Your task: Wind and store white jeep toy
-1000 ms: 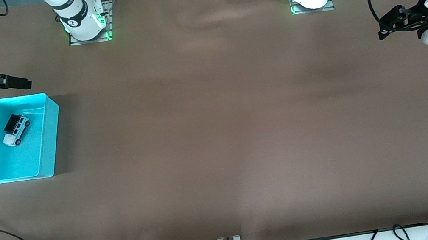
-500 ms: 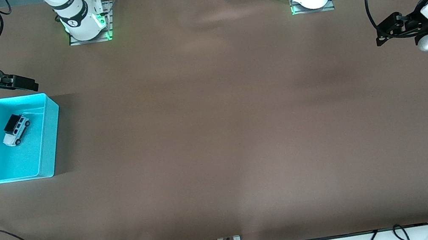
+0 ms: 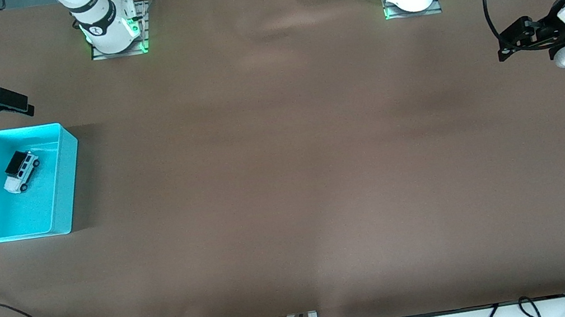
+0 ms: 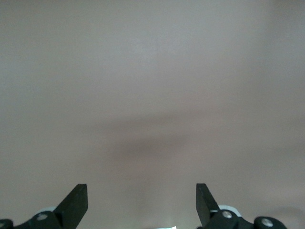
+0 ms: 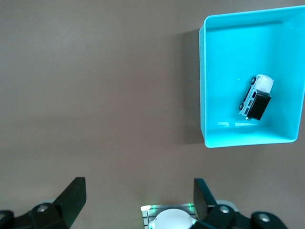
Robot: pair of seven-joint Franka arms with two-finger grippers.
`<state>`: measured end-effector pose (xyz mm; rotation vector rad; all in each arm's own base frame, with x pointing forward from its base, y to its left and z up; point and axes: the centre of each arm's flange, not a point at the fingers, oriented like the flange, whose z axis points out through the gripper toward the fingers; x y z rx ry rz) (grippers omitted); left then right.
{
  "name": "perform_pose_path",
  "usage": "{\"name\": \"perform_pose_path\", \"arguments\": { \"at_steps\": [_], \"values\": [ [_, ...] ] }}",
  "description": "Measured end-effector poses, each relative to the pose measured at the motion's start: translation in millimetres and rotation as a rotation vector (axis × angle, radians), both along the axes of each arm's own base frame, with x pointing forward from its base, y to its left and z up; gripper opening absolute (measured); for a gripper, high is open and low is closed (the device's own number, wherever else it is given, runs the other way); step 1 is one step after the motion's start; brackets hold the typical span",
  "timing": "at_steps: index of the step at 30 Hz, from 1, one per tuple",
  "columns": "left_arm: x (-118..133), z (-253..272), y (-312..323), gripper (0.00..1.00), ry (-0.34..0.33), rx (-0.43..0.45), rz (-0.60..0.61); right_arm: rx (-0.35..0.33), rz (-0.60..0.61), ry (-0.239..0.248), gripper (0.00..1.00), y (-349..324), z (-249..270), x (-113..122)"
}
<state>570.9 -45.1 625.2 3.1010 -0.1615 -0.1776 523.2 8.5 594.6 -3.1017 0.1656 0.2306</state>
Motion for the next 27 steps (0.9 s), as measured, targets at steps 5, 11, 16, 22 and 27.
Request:
{"name": "perform_pose_path", "arguments": {
  "at_steps": [5, 11, 16, 22, 27],
  "values": [
    [0.1, 0.0, 0.8, 1.00, 0.000, 0.000, 0.001, -0.005, 0.015, -0.023, 1.00, -3.2, 3.9, -1.1],
    [0.9, 0.7, 2.0, 1.00, -0.007, 0.000, 0.004, -0.005, 0.021, -0.028, 1.00, -3.3, 3.9, -1.7],
    [3.0, 2.4, 5.1, 1.00, -0.024, -0.001, 0.010, -0.012, 0.024, -0.036, 1.00, -4.1, -0.1, -0.7],
    [5.6, 5.6, 6.8, 1.00, -0.053, -0.003, 0.015, -0.014, 0.029, -0.040, 1.00, -4.5, -4.8, -3.6],
    [5.2, 8.4, 6.1, 1.00, -0.064, -0.004, 0.014, -0.014, 0.029, -0.041, 1.00, -4.5, -3.9, -6.7]
  ]
}}
